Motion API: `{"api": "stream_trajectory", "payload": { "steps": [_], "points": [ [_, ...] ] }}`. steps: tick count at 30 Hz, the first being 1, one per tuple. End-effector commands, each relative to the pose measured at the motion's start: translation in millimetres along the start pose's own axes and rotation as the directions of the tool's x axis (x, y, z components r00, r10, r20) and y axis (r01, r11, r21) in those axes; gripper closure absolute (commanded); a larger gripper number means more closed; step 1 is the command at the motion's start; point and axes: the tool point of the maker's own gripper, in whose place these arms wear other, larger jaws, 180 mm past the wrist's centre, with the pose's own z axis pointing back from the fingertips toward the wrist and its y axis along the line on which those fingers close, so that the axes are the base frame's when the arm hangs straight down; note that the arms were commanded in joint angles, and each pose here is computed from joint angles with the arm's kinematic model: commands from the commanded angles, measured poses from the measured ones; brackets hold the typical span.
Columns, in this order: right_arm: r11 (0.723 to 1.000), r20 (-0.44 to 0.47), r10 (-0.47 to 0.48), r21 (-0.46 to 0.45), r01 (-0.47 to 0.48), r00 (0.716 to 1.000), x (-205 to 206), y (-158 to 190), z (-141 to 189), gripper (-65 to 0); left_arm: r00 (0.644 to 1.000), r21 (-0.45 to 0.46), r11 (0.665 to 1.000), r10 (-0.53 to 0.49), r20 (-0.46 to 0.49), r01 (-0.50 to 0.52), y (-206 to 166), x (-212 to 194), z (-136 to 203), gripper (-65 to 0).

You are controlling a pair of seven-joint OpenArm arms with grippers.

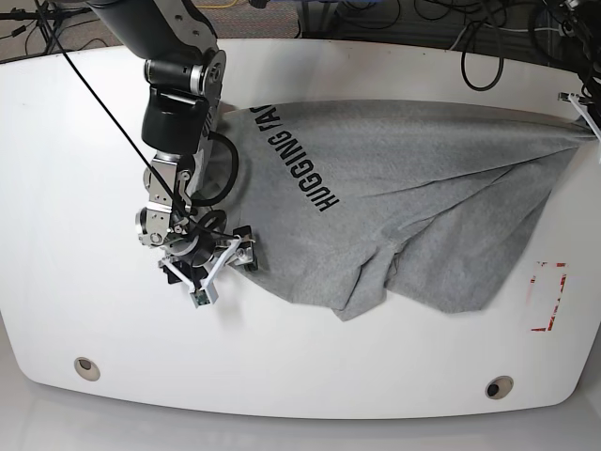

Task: Fold the T-shirt properly
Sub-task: 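Release the shirt edge and regrasp the shirt body lower with the right gripper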

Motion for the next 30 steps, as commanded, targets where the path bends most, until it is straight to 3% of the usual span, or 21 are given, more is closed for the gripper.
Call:
{"api": "stream_trajectory", "payload": {
  "steps": [1,8,14,21,24,26,30],
  "points": [
    [1.000,0.061,0.006,-0.006,-0.006,0.998,24,-5,2,-58.3,1.000,0.033,0.999,-0.010,0.023,0.010,12,8,5,0.0],
    [0.999,0.019,0.034,0.029,-0.034,0.999,4,13,-3,-58.3,1.000,0.031,0.999,-0.009,0.022,0.008,11,8,5,0.0],
    [0.992,-0.021,0.088,0.095,-0.085,0.996,-14,50,-12,-58.3,1.000,0.031,0.999,-0.009,0.022,0.008,11,8,5,0.0],
    [0.992,-0.018,0.079,0.102,-0.077,0.997,-14,55,-13,-57.4,1.000,0.031,0.999,-0.009,0.022,0.008,11,8,5,0.0],
    [0.992,-0.015,0.080,0.101,-0.078,0.997,-12,55,-13,-51.2,1.000,0.031,0.999,-0.009,0.022,0.008,11,8,5,0.0],
    [0.992,-0.014,0.080,0.101,-0.078,0.997,-11,55,-13,-43.6,1.000,0.031,0.999,-0.009,0.022,0.008,11,8,5,0.0],
    [0.991,-0.007,0.087,0.104,-0.086,0.996,-8,56,-12,-21.9,1.000,0.031,0.999,-0.009,0.022,0.008,11,8,5,0.0]
  ]
}}
